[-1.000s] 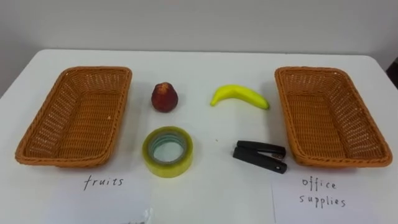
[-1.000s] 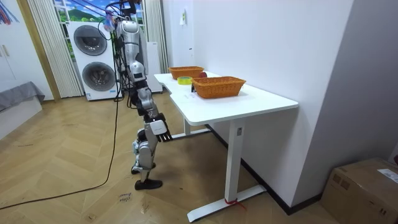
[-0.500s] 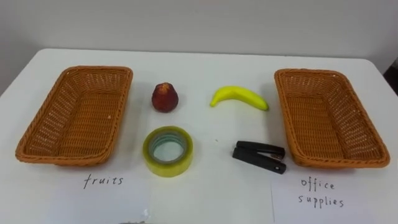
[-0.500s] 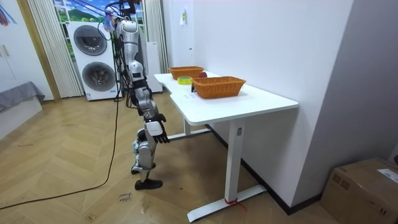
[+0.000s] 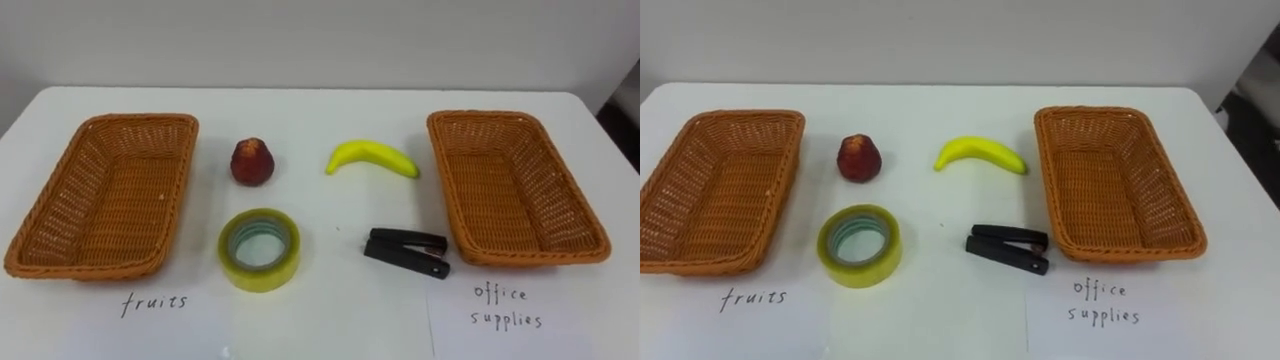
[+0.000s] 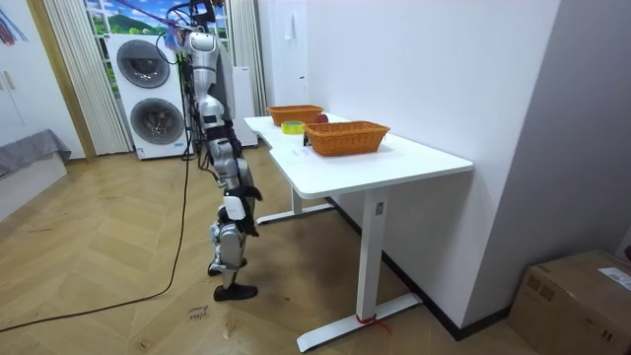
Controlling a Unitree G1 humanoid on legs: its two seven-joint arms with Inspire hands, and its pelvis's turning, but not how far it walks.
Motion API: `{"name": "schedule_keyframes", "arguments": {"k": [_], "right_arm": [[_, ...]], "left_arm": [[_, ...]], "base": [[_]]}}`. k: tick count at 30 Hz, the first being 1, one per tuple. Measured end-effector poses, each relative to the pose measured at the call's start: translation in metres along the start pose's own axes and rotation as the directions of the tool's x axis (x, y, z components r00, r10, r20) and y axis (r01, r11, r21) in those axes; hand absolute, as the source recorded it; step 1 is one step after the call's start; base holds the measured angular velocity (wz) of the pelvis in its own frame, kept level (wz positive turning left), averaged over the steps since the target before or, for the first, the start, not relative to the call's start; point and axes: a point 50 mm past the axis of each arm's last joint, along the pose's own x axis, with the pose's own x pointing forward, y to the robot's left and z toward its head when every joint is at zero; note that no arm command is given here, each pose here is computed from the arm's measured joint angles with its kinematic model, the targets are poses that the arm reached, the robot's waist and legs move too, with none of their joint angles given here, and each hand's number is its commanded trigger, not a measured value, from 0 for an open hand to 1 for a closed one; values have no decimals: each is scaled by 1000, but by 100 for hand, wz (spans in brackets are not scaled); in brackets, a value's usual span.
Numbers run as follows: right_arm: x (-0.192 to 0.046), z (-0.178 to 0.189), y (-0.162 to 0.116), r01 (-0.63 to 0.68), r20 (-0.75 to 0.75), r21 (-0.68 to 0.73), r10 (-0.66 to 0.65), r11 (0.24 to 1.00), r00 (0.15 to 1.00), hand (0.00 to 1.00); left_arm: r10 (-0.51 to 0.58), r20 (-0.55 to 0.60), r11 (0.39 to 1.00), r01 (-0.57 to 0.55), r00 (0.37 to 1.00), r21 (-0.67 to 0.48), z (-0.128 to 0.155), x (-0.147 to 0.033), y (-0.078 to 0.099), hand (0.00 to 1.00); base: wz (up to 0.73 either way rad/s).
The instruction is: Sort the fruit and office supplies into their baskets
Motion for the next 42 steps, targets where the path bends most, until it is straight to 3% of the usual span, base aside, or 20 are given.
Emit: {"name": "schedule_keyframes", "arguments": {"k": [3, 6, 17, 35, 42], "right_arm": [[-1, 13, -5, 29, 61, 181, -41, 983, 997, 0], [-3, 33, -5, 45, 134, 265, -83, 963, 988, 0], [-24, 103, 12, -11, 363, 477, -186, 879, 913, 0], [-88, 169, 11, 11, 557, 611, -440, 792, 705, 0], [-138, 202, 23, -132, 709, 595, -441, 793, 551, 0]], "left_arm": [[24, 7, 999, -24, 1000, -34, -1, -1, 7, 0], [69, -8, 996, -69, 998, -62, -5, -1, 14, 0], [112, -1, 992, -112, 994, -57, -5, -1, 18, 0], [122, 65, 993, -121, 990, -15, 3, -3, 22, 0], [117, 73, 993, -119, 990, 19, 4, -2, 21, 0]], "base": [[-7], [-10], [-8], [0], [0]]}}
